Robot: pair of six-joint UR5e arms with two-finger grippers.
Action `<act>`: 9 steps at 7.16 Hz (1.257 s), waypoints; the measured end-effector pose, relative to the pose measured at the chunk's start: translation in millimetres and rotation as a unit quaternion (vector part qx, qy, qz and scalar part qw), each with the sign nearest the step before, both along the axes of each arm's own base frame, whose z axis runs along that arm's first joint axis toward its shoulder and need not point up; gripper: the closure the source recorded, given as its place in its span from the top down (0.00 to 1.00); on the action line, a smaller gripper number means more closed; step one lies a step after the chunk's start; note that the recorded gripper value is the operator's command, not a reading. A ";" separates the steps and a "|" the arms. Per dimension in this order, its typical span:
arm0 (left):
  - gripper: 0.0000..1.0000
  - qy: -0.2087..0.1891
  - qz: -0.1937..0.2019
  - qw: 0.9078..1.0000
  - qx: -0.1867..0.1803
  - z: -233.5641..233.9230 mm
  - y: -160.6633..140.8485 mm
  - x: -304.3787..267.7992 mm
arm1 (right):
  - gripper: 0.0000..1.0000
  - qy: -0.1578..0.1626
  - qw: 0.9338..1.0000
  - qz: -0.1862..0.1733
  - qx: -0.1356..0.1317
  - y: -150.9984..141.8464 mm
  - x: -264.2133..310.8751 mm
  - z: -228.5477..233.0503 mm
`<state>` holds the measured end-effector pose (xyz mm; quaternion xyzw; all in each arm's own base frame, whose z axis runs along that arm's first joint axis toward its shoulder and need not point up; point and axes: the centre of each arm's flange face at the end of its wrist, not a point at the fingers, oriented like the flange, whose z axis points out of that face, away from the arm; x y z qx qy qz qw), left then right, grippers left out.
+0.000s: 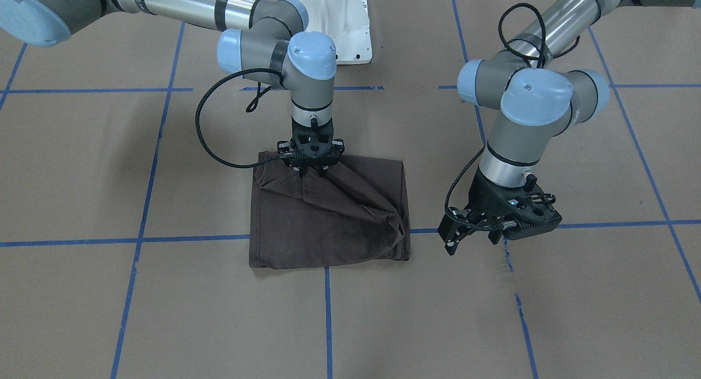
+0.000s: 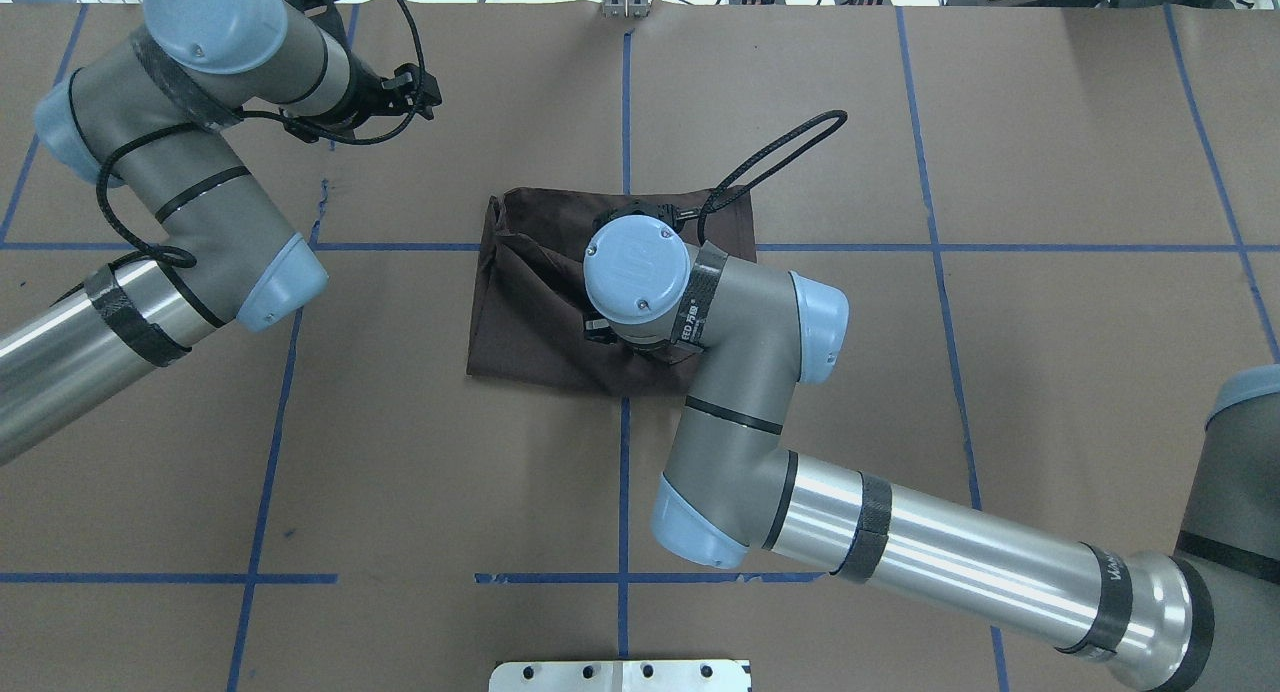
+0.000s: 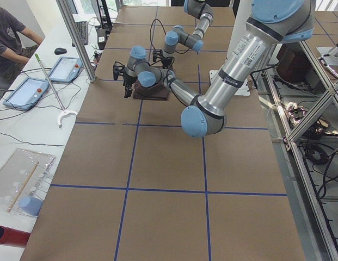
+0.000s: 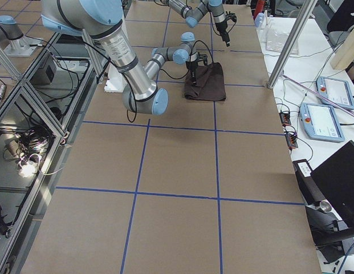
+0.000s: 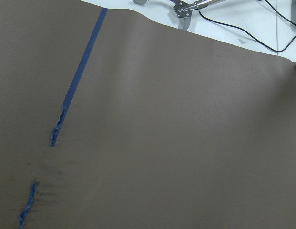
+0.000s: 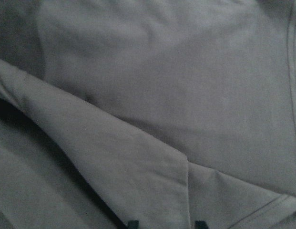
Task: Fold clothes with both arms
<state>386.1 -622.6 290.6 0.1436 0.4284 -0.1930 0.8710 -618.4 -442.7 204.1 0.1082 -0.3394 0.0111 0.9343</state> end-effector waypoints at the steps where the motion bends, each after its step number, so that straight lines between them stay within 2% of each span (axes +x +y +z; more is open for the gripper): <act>1: 1.00 0.000 0.000 1.000 0.000 0.0 0.0 0.0 | 0.47 0.002 1.000 0.000 -0.001 0.3 0.5 0.9; 2: 1.00 0.000 0.000 1.000 0.000 -0.1 0.0 0.1 | 0.37 0.005 1.000 -0.001 -0.003 0.4 0.8 1.3; 3: 1.00 0.000 0.000 1.000 -0.001 0.1 0.0 0.0 | 0.20 0.008 1.000 -0.001 -0.004 0.5 0.9 1.9; 4: 1.00 0.000 0.000 1.000 -0.001 0.3 0.1 0.0 | 0.08 0.010 1.000 -0.001 -0.005 0.4 0.9 3.3; 5: 1.00 0.000 0.000 1.000 -0.001 0.3 0.1 0.1 | 0.00 0.013 1.000 -0.002 -0.006 0.5 0.7 5.9; 9: 1.00 0.000 0.000 1.000 -0.001 -0.5 0.5 1.0 | 0.00 0.024 1.000 -0.010 -0.006 1.3 0.3 10.8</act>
